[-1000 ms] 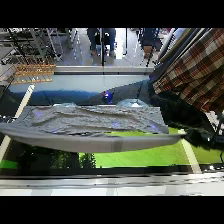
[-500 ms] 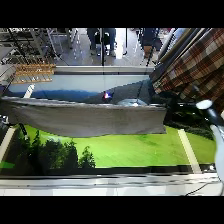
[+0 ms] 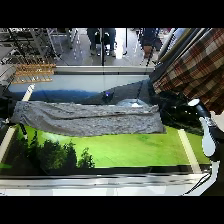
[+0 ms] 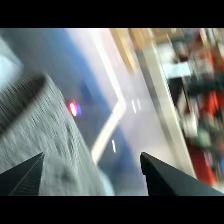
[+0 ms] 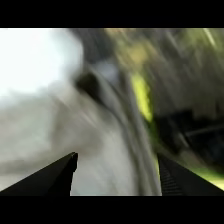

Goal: Fold the clothes and pants, and hang the long-sleeved shirts on hangers.

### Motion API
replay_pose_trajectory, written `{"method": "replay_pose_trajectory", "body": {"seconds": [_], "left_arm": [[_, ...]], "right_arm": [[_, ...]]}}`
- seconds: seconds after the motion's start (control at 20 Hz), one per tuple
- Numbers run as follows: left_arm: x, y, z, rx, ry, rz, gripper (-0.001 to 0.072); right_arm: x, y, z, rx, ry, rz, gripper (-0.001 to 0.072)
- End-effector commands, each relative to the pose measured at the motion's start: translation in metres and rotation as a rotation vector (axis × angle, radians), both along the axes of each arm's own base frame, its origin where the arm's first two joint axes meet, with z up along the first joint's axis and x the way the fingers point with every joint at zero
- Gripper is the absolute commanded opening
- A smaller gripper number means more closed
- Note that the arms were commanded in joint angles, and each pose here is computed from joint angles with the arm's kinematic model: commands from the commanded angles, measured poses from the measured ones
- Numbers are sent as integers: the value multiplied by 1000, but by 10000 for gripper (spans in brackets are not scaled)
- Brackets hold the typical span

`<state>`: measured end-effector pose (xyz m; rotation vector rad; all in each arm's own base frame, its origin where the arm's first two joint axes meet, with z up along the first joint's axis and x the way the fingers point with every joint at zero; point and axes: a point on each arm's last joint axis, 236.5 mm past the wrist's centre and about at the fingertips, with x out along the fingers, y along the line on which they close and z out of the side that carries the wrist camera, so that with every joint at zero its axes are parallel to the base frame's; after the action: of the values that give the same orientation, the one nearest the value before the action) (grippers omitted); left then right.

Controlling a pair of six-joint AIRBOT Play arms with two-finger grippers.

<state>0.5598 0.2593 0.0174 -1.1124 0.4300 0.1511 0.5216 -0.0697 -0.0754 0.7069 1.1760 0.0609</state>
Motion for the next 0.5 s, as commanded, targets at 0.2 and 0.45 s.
{"method": "replay_pose_trajectory", "body": {"seconds": [0.2,0.45], "left_arm": [[-94,-83,-27,-31,187,-583,471],[-89,-167,-18,80,155,-871,17]], "right_arm": [[-47,6,-36,114,116,122,638],[-30,63,-28,281,9,232,175]]}}
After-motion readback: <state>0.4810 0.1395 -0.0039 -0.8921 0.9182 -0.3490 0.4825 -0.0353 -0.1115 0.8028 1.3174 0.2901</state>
